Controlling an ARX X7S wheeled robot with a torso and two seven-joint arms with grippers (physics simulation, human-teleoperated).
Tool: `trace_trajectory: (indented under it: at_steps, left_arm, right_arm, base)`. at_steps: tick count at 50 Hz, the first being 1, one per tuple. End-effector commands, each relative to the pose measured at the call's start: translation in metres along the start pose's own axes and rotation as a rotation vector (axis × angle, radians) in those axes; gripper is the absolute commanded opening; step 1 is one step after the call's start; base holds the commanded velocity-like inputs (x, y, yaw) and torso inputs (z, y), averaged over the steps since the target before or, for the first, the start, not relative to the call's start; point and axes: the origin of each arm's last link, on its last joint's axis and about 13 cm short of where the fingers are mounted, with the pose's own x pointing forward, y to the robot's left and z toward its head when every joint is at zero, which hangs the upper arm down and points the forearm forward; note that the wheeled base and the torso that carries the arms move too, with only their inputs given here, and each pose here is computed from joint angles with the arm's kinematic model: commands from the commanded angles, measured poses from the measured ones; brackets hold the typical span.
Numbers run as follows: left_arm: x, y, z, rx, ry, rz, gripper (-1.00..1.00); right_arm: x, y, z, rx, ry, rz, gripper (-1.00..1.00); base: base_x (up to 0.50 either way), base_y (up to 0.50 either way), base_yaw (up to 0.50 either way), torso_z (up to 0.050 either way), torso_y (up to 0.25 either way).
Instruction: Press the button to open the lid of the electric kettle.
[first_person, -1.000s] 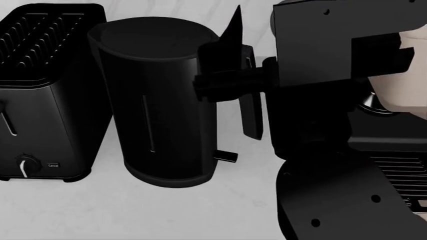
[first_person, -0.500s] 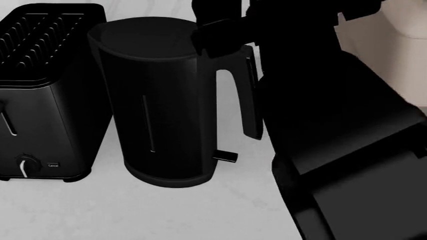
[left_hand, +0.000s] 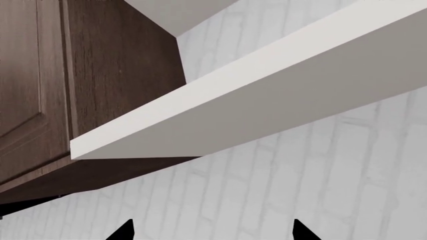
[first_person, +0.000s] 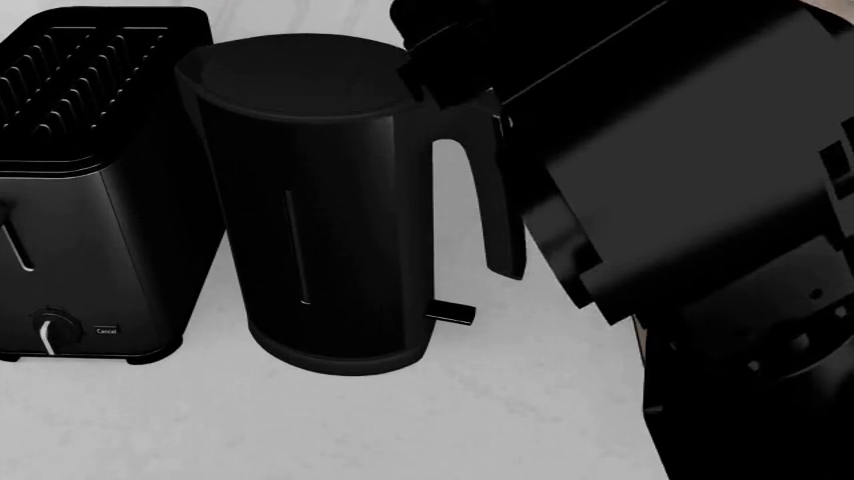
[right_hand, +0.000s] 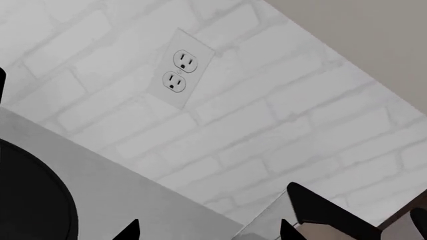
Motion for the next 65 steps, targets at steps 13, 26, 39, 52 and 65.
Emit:
trace_trajectory:
  at_steps: [13,26,39,52,65]
  left_arm:
    - [0.002,0.002,0.000,-0.021,-0.013,-0.008,1.00]
    - [0.002,0.000,0.001,-0.019,-0.014,-0.014,1.00]
    - [0.002,0.002,0.001,-0.017,-0.015,-0.011,1.00]
    - [0.003,0.002,0.002,-0.016,-0.016,-0.010,1.00]
    - [0.004,0.002,0.005,-0.010,-0.021,-0.008,1.00]
  right_arm:
    - [0.004,0.012,-0.006,-0.085,0.122,0.118,1.00]
    - [0.003,0.008,-0.006,-0.088,0.133,0.129,1.00]
    - [0.013,0.008,-0.004,-0.093,0.159,0.147,1.00]
    - [0.020,0.014,-0.007,-0.120,0.196,0.184,1.00]
    - [0.029,0.012,-0.009,-0.139,0.269,0.241,1.00]
  base:
    - [0.00,0.00,0.00,0.000,0.000]
    - [0.00,0.00,0.00,0.000,0.000]
    - [0.00,0.00,0.00,0.000,0.000]
    - [0.00,0.00,0.00,0.000,0.000]
    - [0.00,0.00,0.00,0.000,0.000]
